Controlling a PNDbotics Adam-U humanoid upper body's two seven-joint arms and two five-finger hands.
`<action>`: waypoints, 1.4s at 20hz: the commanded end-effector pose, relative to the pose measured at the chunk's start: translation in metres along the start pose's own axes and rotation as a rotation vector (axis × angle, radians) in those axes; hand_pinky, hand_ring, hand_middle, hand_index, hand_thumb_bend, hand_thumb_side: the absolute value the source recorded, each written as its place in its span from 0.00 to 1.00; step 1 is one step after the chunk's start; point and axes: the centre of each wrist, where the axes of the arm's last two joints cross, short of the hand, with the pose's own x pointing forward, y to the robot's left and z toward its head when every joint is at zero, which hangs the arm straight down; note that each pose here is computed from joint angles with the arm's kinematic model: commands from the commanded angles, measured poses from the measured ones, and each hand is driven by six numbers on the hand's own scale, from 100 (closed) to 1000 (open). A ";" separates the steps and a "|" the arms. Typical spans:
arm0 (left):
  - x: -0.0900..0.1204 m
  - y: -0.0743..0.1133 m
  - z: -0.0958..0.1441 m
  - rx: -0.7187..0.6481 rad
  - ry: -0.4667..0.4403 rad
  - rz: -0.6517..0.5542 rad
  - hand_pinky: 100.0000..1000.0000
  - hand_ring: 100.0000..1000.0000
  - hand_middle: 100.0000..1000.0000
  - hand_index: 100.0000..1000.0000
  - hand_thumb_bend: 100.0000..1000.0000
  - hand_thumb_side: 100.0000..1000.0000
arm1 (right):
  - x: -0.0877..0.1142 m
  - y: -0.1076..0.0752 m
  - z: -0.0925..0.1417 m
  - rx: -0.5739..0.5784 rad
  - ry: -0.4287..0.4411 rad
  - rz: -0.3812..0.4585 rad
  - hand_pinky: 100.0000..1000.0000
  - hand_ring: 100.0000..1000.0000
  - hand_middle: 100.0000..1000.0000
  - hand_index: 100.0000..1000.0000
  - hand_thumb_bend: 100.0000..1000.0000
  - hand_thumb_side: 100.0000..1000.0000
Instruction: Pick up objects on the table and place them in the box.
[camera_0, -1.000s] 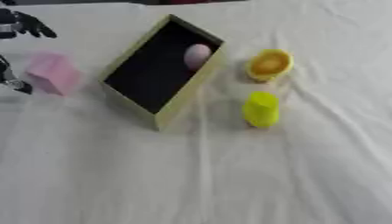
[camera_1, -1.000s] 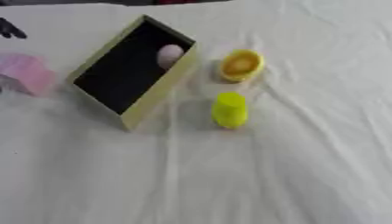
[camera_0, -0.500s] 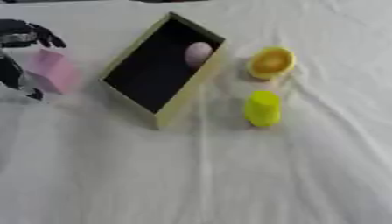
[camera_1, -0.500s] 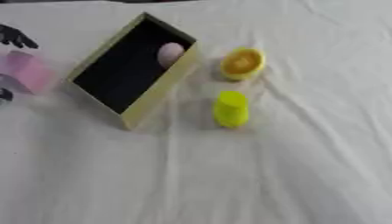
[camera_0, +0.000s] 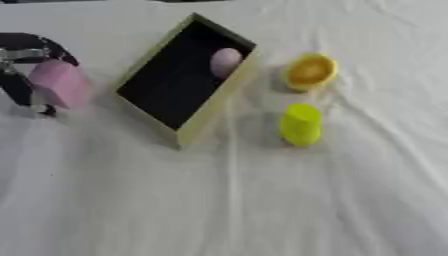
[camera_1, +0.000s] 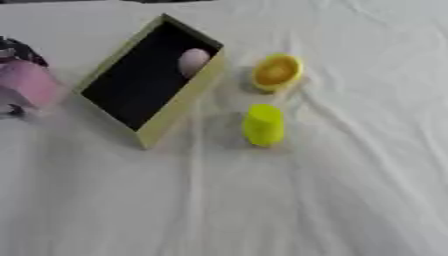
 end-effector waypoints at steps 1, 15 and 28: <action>-0.004 0.017 0.009 0.071 0.015 -0.009 0.73 0.70 0.62 0.77 0.34 0.00 | 0.005 -0.003 -0.004 0.016 -0.018 0.018 0.90 0.91 0.72 0.90 0.00 0.62; 0.029 0.061 0.029 0.266 -0.072 -0.039 0.61 0.53 0.46 0.62 0.18 0.00 | 0.004 -0.004 0.000 0.012 0.001 0.022 0.90 0.91 0.71 0.90 0.00 0.62; 0.146 0.112 0.034 0.370 -0.531 -0.039 0.58 0.51 0.44 0.62 0.08 0.00 | 0.007 -0.005 -0.007 0.007 -0.036 0.009 0.90 0.91 0.71 0.90 0.00 0.62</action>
